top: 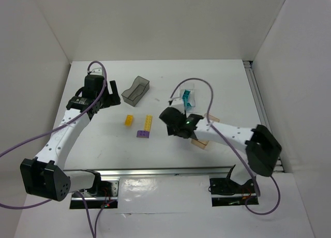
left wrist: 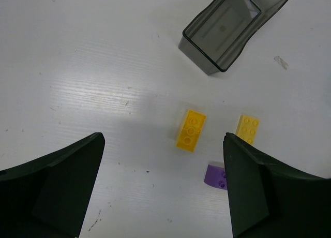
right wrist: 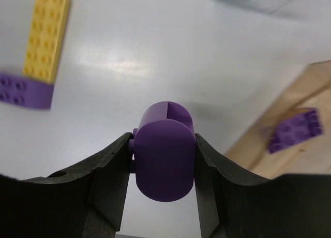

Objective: Sort the legos into containers by color

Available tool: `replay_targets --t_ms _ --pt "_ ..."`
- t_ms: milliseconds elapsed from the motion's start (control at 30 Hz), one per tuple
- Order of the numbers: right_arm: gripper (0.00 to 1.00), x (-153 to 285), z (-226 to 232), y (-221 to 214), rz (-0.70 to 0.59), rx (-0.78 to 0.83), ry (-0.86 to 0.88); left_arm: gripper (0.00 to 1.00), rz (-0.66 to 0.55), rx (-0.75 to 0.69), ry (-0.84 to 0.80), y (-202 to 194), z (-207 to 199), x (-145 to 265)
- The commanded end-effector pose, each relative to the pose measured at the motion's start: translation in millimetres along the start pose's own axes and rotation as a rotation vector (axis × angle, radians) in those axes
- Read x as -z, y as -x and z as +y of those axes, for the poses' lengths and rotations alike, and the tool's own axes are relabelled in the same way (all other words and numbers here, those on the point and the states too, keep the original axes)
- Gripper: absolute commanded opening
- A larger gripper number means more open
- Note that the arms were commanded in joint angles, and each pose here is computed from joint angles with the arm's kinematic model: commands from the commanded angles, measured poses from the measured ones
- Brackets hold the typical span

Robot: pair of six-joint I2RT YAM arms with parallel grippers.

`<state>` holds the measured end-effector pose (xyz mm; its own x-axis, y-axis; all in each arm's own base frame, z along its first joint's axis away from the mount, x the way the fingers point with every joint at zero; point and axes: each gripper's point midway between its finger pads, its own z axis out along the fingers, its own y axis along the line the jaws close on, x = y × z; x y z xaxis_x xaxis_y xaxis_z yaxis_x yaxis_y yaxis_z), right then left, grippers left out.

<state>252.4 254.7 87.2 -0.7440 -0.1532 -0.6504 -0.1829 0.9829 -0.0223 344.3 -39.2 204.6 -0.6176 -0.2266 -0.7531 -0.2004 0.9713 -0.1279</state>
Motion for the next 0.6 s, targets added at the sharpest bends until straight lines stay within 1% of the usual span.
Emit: replay_targets --t_ms 0,33,133,167,267,333,433,500,567 --pt "0.49 29.3 -66.6 38.8 -0.152 -0.205 -0.143 0.99 -0.046 0.004 -0.014 18.4 -3.2 5.3" --pt "0.49 27.7 -87.9 41.6 -0.159 -0.263 -0.18 0.99 -0.046 0.004 -0.014 18.4 -3.3 5.3" --pt "0.49 29.7 -113.5 32.4 -0.145 -0.334 -0.18 0.99 -0.043 0.003 -0.022 17.8 -4.8 5.5" --pt "0.49 27.9 -127.4 32.3 -0.147 -0.375 -0.21 0.99 -0.043 0.003 -0.022 17.8 -4.8 5.5" --pt "0.49 23.3 -144.3 16.1 -0.109 -0.409 -0.241 0.99 -0.043 0.013 -0.023 17.8 -5.2 5.5" --pt "0.52 20.6 -147.2 14.6 -0.11 -0.418 -0.233 0.99 -0.034 0.011 -0.02 14.2 -4.2 4.0" --pt "0.71 16.8 -150.4 14.8 -0.097 -0.426 -0.23 0.99 -0.034 0.011 -0.02 14.2 -4.2 4.0" --pt "0.81 17.8 -150.0 18.2 -0.094 -0.417 -0.231 0.99 -0.034 0.011 -0.02 14.2 -4.2 4.0" --pt "0.81 23.0 -147.2 31.1 -0.123 -0.401 -0.221 0.99 -0.043 0.013 -0.023 15.9 -4.2 6.6"
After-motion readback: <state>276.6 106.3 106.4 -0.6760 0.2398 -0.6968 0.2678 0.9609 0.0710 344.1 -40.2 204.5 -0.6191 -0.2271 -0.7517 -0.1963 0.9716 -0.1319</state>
